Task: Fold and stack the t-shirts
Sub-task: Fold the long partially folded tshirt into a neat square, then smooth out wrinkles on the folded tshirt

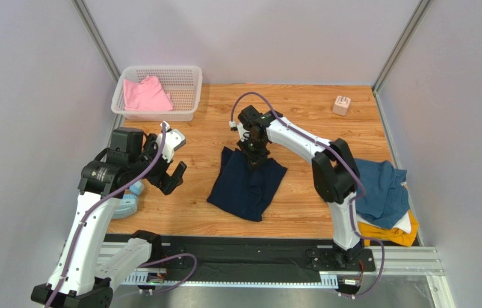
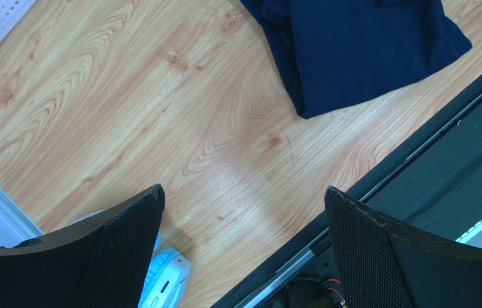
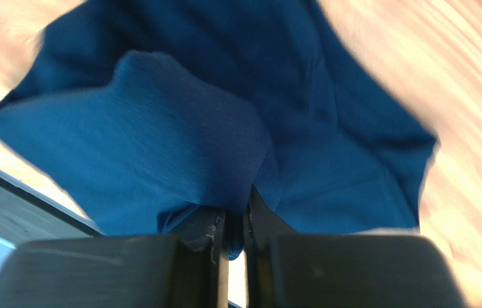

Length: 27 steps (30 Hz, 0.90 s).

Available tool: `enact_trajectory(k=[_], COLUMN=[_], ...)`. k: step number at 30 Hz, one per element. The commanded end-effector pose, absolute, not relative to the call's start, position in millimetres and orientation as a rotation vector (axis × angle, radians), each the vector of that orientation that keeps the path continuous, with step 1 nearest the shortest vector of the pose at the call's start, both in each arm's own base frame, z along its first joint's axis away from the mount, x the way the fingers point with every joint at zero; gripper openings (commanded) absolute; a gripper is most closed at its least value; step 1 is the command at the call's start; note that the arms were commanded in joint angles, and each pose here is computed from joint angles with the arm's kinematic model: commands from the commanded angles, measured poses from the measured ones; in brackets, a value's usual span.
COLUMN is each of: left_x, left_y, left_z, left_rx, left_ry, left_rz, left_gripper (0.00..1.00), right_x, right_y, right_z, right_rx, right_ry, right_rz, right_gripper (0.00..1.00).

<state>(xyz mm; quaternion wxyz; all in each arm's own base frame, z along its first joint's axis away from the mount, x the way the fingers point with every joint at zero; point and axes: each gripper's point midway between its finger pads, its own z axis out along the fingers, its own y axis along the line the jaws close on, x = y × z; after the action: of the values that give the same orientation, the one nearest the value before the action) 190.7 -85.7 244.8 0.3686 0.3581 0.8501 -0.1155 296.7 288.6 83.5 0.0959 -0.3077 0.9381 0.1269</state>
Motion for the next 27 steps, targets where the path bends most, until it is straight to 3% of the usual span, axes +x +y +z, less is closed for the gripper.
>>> enact_trajectory(k=[1,6,10,13,19,22,23,24,27], left_x=[191.6,186.7,185.6,186.2,187.9,195.6,196.2,197.3,198.1], left_y=[-87.4,-86.5,-87.9,-92.7,-112.9,-112.8,-112.4,-111.9,-108.5], left_z=[244.4,235.7,229.2,229.5,228.4,224.9,223.2,223.7,225.2], left_rx=[0.937,0.95,0.955,0.95,0.957,0.951,0.95,0.948,0.939], left_ry=[2.165,2.182,2.192,2.192,2.194,2.22,2.223,2.217,2.206], left_rz=[-0.305,-0.312,-0.327,-0.362,-0.518,-0.511,-0.508,-0.5,-0.468], left_gripper=[1.0,1.0,1.0,1.0,1.0,1.0,1.0,1.0,1.0], right_x=[315.0,348.3,372.5,384.0,402.7,378.8,356.4,343.3,302.1], right_y=[298.1,272.1,261.9,260.4,246.2,276.0,282.4,306.8,331.0], right_z=[69.6,62.9,83.9,97.0,139.9,181.5,167.5,207.9,208.6], right_rx=[-0.948,-0.813,-0.743,-0.654,-0.395,-0.349,-0.283,-0.366,-0.395], right_ry=[2.832,2.855,2.808,2.807,2.759,2.654,2.713,2.558,2.53], right_rz=[0.599,0.53,0.493,0.473,0.407,0.751,0.87,1.141,1.461], right_gripper=[0.17,0.25,0.39,0.45,0.48,0.48,0.48,0.51,0.55])
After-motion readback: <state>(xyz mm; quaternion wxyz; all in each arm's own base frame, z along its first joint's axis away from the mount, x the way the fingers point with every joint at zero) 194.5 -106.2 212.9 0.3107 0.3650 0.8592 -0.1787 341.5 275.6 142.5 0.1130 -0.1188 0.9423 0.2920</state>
